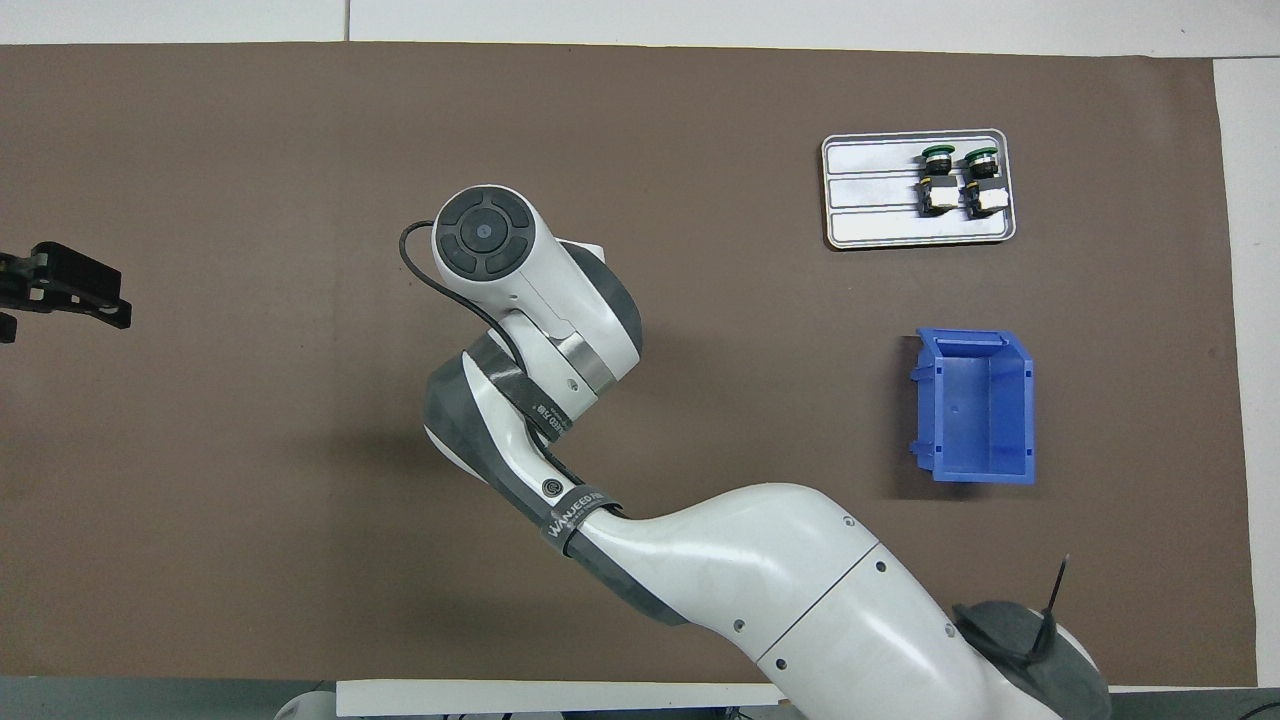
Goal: Place and press button with both arms
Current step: 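Grasp the green button with the right gripper and lift it, then carry the green button to the blue bin with the right gripper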
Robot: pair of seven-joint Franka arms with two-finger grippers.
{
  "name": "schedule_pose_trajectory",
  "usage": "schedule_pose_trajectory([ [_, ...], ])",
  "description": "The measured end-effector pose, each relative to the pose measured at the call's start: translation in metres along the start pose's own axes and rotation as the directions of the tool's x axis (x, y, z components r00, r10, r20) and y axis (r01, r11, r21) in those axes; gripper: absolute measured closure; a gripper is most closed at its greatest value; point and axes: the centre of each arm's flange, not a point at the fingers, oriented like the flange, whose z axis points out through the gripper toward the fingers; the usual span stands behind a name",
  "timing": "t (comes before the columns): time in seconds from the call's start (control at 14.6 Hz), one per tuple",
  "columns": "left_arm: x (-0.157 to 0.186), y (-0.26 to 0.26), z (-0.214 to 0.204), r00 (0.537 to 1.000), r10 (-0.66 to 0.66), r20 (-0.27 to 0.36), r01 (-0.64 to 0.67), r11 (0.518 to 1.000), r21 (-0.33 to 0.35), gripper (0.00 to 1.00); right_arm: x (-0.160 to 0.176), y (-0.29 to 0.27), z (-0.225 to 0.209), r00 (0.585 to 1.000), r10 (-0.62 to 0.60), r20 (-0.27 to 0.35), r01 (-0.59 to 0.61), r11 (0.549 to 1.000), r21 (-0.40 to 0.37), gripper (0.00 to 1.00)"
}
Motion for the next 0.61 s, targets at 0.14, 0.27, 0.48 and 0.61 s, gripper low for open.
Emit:
schedule_pose_trajectory([
  [0.14, -0.0018, -0.0045, -0.0013, 1.000, -0.006, 0.004, 0.006, 1.000, -0.001, 0.00, -0.0002, 0.0015, 0.0071, 1.000, 0.000, 0.000, 0.000, 1.000, 0.000, 0.22],
  [0.27, -0.0037, -0.0048, -0.0033, 1.000, -0.006, 0.001, 0.006, 1.000, -0.001, 0.00, -0.0002, 0.0022, 0.0091, 1.000, 0.000, 0.000, 0.000, 1.000, -0.003, 0.40],
  [0.48, -0.0046, -0.0049, -0.0046, 1.000, -0.006, -0.002, 0.006, 1.000, -0.001, 0.00, -0.0001, 0.0024, 0.0094, 1.000, 0.000, 0.000, 0.000, 1.000, -0.004, 0.52],
  [0.61, -0.0046, -0.0049, -0.0046, 1.000, -0.006, -0.002, 0.006, 1.000, -0.001, 0.00, 0.0000, 0.0033, 0.0100, 1.000, 0.000, 0.000, 0.000, 1.000, -0.012, 0.66],
])
